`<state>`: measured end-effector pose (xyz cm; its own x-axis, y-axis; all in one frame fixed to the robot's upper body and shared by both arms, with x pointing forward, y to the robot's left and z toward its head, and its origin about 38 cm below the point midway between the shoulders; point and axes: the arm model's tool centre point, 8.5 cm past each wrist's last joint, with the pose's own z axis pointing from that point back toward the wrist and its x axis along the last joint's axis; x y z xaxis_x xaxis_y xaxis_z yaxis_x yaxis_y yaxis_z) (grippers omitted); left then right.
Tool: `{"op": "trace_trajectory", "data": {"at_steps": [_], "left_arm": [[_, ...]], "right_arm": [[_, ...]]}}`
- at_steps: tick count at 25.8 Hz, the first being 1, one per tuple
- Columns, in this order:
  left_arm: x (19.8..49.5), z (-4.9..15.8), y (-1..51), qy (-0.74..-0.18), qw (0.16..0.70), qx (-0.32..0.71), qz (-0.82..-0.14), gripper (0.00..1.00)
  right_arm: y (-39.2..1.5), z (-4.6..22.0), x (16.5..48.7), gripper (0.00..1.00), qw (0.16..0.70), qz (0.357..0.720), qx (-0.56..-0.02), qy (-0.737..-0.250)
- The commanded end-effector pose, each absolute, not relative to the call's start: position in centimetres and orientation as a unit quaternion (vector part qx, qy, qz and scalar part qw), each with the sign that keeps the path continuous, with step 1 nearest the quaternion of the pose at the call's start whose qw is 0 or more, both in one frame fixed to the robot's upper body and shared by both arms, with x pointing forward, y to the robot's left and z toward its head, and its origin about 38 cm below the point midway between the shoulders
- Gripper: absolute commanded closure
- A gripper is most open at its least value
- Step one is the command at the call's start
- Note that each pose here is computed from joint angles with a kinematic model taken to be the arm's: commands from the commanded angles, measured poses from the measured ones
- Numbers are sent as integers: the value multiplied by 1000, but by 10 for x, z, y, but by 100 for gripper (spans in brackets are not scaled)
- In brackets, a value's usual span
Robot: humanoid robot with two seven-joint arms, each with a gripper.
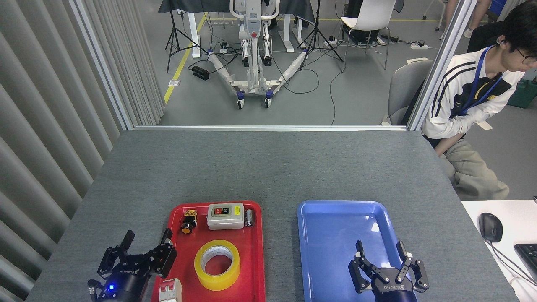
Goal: Place and move tape with both arms
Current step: 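Move the left gripper to the yellow tape roll in the red tray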
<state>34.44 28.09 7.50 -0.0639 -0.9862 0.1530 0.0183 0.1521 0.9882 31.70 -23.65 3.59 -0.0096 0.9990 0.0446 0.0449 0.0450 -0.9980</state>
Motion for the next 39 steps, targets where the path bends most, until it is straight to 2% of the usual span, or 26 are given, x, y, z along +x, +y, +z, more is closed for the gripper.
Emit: {"op": "trace_trajectory", "data": {"at_steps": [1,5,8,10,16,19,24,29,35,39], "left_arm": [[360,75,269,-536,530,405,-518,0],[373,73,258,-481,561,340,-582,0],[372,65,253,-415,595,274,-631,1],[373,64,252,-391,603,250,-649,1],[375,61,231,-399,596,235,-656,1],[386,63,227,-398,595,234,-658,1],[395,52,222,-377,609,209,-666,1],[395,42,210,-351,595,189,-697,1],[398,43,211,-334,568,197,-726,1],[401,34,215,-310,560,196,-743,1]], "right_arm": [[-236,38,319,1,497,478,-498,-527],[-236,38,319,1,496,478,-496,-529],[-238,38,319,1,490,483,-490,-536],[-242,38,319,1,492,484,-491,-532],[-244,38,319,1,497,480,-489,-532],[-244,38,319,1,515,460,-474,-546],[-248,39,320,1,518,455,-474,-548],[-246,40,320,1,516,450,-476,-551],[-243,39,320,1,487,485,-499,-528],[-243,38,319,1,482,490,-502,-525]]}}
